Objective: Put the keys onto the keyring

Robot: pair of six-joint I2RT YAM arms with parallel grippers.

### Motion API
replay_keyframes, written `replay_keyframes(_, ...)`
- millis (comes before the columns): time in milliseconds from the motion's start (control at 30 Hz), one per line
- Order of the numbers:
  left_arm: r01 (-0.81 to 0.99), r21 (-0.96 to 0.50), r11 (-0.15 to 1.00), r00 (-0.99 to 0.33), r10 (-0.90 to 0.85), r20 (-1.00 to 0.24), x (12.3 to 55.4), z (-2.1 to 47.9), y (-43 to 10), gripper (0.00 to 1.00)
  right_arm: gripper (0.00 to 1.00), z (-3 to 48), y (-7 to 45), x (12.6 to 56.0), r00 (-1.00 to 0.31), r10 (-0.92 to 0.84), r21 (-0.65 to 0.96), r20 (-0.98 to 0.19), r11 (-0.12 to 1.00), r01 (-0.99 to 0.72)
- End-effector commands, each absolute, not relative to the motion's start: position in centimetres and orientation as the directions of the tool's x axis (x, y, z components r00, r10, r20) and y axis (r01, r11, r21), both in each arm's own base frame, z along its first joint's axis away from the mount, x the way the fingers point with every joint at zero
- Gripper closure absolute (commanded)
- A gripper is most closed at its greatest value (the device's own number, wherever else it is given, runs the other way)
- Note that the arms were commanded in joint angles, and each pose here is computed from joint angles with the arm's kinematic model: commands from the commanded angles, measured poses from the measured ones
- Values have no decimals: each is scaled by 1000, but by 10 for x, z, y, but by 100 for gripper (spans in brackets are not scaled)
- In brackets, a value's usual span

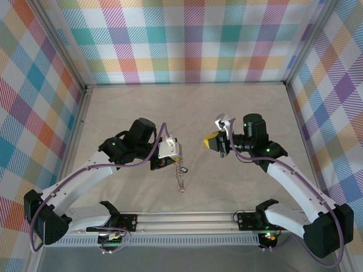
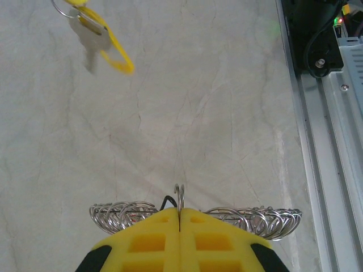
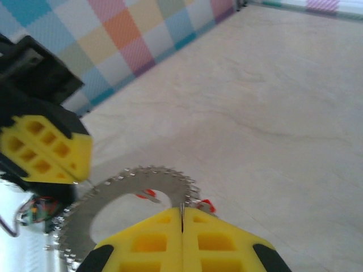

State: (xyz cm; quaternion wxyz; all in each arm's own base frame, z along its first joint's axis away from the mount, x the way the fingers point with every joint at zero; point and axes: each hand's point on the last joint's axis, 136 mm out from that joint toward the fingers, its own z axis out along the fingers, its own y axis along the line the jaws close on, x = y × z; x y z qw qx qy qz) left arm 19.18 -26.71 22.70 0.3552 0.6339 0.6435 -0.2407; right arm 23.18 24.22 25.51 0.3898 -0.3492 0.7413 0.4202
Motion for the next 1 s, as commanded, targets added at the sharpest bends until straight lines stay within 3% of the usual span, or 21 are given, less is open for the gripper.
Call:
replay_keyframes(0,976,211,50,147,565,-812,193,258,-275,100,100,273,260,210,-435,-173,381,-883,277,-882)
replay_keyframes(133,973,229,5,192,533,-824,188,262,-281,100,100,258,270,201,-294,-243,239,-925,232,-943)
replay_keyframes(300,956,277,-97,290,469,-835,172,274,-284,100,100,249,274,177,105,-192,-117,-976,53,-992)
replay_keyframes(433,953,252,-170,303,479,-824,164,274,-283,100,100,241,274,168,299,-174,-300,-938,-24,-954)
replay_keyframes(600,946,240,-219,318,472,-822,159,275,-285,100,100,241,274,158,428,-143,-418,-892,-95,-903)
replay_keyframes(967,941,245,-235,329,458,-826,158,278,-287,100,100,261,281,151,490,-103,-472,-865,-162,-867)
